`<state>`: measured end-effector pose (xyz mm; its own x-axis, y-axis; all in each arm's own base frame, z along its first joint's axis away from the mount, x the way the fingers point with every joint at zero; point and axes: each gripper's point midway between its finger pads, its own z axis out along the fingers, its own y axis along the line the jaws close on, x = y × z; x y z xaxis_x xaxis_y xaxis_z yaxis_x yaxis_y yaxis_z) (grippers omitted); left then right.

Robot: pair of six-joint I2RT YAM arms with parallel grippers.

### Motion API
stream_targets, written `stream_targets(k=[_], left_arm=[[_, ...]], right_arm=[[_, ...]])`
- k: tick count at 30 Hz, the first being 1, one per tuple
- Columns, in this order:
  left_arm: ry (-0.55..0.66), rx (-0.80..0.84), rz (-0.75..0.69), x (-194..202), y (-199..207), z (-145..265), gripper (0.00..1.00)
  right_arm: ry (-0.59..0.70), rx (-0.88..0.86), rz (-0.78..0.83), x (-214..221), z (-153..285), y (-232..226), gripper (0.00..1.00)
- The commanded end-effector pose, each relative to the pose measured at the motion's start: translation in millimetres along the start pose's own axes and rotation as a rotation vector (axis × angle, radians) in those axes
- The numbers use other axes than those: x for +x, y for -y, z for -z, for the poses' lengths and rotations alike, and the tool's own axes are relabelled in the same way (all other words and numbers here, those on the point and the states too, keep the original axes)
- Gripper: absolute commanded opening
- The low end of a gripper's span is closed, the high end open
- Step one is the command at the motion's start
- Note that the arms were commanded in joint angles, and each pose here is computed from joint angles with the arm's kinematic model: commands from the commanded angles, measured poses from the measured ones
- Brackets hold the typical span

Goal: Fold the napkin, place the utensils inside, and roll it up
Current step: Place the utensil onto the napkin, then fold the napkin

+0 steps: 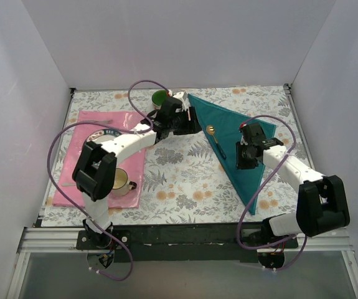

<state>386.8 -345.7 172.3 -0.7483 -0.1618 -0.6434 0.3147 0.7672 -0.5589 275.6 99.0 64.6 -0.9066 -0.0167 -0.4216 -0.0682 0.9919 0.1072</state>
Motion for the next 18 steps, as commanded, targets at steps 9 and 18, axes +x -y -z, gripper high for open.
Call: stream_targets(k=[9,18], left_arm=[[0.293,-0.199,-0.208,-91,-35,-123,0.48],[0.366,-0.27,-0.42,-102,-66,-179,0.43]], right_arm=[[0.169,-0.16,0.015,-25,36,-27,0.29],[0.197,-0.136,0.045,-34,50,-23,0.29]])
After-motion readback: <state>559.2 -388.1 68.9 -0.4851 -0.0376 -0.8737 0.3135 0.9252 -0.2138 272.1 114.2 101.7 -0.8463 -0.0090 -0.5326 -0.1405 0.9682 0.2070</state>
